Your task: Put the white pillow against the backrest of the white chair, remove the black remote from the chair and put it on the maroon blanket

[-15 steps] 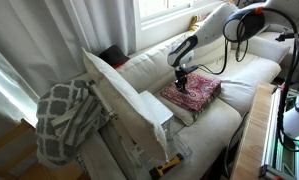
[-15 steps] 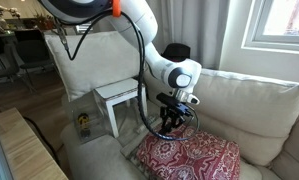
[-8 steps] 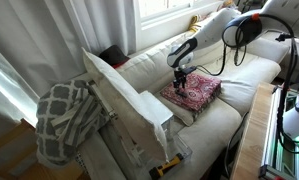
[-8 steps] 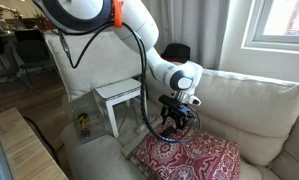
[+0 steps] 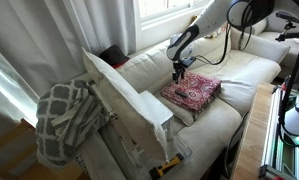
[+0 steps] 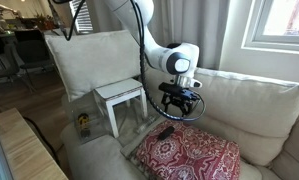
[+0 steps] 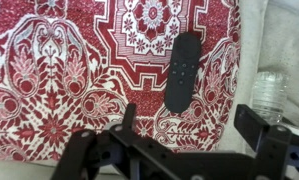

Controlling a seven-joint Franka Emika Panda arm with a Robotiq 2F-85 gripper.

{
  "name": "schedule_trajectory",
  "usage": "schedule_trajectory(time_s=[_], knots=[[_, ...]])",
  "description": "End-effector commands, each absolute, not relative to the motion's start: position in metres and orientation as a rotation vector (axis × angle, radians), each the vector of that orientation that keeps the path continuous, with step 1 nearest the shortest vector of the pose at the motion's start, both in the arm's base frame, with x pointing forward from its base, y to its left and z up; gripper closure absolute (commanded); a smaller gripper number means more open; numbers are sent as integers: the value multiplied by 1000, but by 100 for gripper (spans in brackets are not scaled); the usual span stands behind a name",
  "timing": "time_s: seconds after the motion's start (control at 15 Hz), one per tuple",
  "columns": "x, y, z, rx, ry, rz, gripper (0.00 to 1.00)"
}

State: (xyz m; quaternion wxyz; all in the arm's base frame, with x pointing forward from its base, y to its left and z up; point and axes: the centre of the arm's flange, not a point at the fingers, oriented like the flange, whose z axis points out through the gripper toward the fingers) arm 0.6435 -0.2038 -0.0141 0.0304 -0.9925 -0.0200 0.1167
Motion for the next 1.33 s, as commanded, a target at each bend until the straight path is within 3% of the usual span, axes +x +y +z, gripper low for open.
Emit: schedule_trajectory(time_s=[0.0, 0.53, 1.2, 1.27], knots=[[585, -188, 41, -3139, -161, 276, 0], [553, -180, 118, -3036, -61, 13, 0], [446, -155, 202, -2904, 27, -30, 0], [489, -165, 179, -2912, 30, -1, 0]])
